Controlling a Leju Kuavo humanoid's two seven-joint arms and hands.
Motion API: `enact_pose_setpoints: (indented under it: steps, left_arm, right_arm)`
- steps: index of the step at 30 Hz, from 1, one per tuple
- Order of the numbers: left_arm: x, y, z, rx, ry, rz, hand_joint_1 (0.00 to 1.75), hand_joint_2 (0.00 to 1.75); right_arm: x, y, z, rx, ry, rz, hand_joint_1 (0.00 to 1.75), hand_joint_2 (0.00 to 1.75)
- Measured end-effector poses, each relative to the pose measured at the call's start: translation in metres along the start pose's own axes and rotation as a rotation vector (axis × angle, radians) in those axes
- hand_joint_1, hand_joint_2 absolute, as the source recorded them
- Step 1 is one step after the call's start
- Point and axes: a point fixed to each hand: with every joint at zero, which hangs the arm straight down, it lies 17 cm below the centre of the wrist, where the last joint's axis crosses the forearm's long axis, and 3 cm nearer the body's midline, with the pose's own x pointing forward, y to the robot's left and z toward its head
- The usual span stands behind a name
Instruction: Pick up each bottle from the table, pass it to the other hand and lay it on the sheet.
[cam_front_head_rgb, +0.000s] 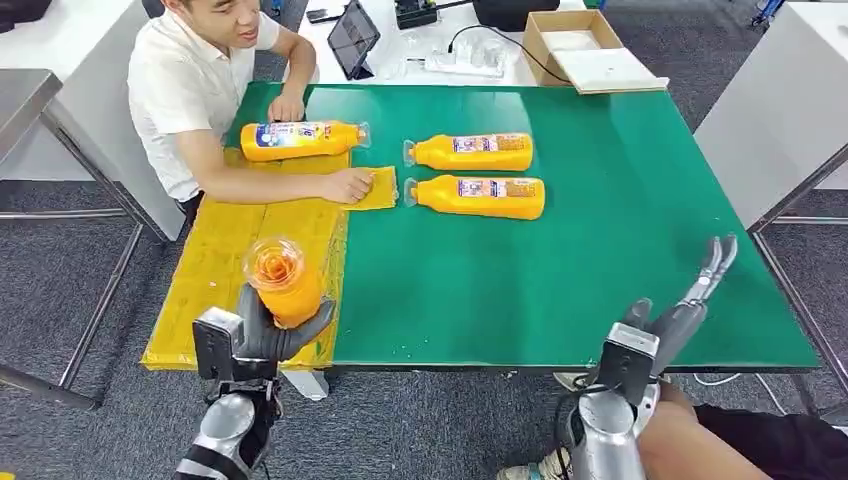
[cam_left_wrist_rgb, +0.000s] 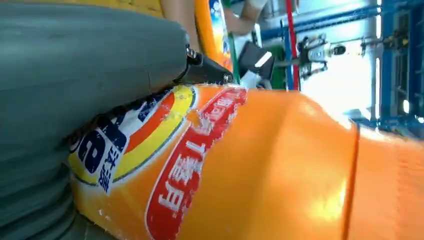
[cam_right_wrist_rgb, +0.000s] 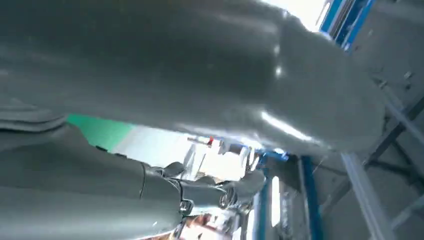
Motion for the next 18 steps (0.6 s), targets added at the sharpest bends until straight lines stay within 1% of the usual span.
enact_pose_setpoints:
  steps: [1, 3, 5, 8, 10, 14, 18]
  left_arm:
    - [-0.001, 0.002, -0.003, 0.005, -0.006, -0.06, 1.75, 1.75]
    - [-0.002, 0.008, -0.014, 0.02, -0.032, -0.264, 1.75, 1.75]
    - [-0.006, 0.006, -0.024, 0.006, -0.049, -0.445, 1.75, 1.75]
    - [-0.023, -0.021, -0.037, -0.113, -0.067, -0.745, 1.75, 1.75]
    - [-0.038, -0.044, -0.04, -0.214, -0.065, -0.888, 1.75, 1.75]
    - [-0.069, -0.068, -0.039, -0.356, -0.017, -1.082, 1.75, 1.75]
    - [-0.096, -0.074, -0.032, -0.438, 0.058, -1.104, 1.75, 1.75]
  right_arm:
    - [-0.002, -0.002, 0.001, -0.004, 0.008, -0.004, 0.0, 0.0]
    - [-0.004, -0.001, 0.002, -0.004, 0.016, -0.005, 0.0, 0.0]
    - [-0.004, 0.002, 0.004, 0.0, 0.019, -0.006, 0.0, 0.0]
    - [0.0, 0.013, 0.009, 0.024, 0.016, -0.012, 0.0, 0.0]
    - [0.003, 0.022, 0.013, 0.043, 0.018, -0.027, 0.0, 0.0]
    - [0.004, 0.037, 0.022, 0.077, 0.038, -0.06, 0.0, 0.0]
    - [-0.001, 0.047, 0.03, 0.102, 0.064, -0.084, 0.0, 0.0]
